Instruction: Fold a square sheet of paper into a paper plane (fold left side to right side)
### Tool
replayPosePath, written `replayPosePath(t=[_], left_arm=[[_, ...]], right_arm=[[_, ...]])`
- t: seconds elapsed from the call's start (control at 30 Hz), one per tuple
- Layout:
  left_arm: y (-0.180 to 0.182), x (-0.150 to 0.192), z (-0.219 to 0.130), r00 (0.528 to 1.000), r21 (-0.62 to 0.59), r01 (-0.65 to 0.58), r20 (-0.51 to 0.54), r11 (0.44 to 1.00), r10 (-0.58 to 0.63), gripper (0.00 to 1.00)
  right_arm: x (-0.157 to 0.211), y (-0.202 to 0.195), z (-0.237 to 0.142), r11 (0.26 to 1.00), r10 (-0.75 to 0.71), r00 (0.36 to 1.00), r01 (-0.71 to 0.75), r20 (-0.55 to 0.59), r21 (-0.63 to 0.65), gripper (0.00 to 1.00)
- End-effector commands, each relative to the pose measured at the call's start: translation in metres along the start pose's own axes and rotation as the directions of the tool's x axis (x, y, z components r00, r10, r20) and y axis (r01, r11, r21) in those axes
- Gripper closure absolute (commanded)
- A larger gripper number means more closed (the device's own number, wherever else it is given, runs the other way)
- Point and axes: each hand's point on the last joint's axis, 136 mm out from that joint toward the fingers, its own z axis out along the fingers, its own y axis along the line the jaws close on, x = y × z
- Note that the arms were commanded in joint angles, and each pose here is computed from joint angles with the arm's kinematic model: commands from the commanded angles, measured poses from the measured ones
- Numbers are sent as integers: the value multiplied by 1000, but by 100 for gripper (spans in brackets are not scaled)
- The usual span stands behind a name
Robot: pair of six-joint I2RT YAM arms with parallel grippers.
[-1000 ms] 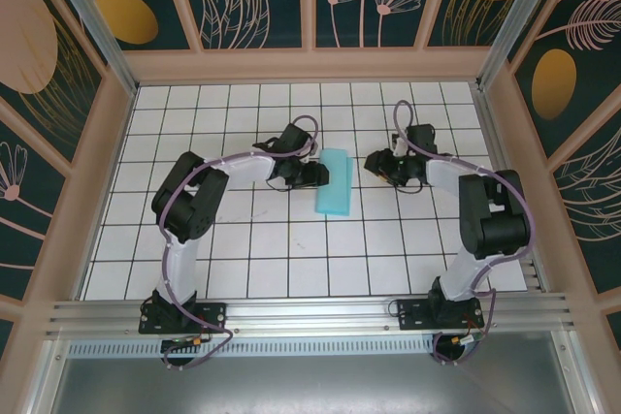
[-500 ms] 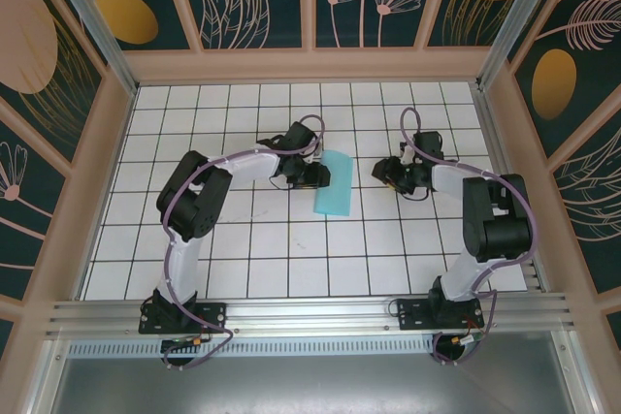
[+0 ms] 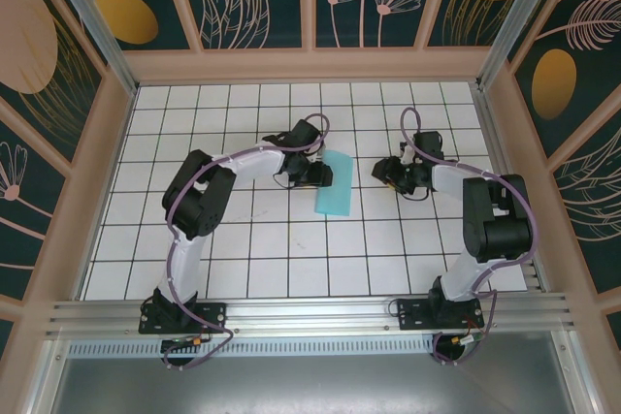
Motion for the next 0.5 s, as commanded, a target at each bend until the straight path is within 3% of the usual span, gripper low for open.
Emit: replayPosePath(t=[0.0, 0.47], left_arm=[[-6, 12, 18, 998, 4, -48, -48, 999, 48, 51], [-8, 15, 21, 994, -24, -83, -68, 996, 81, 49]], right_arm=[[2, 2, -6, 1000, -21, 1000, 21, 2, -9, 52], [4, 2, -4, 1000, -19, 1000, 18, -8, -16, 51]])
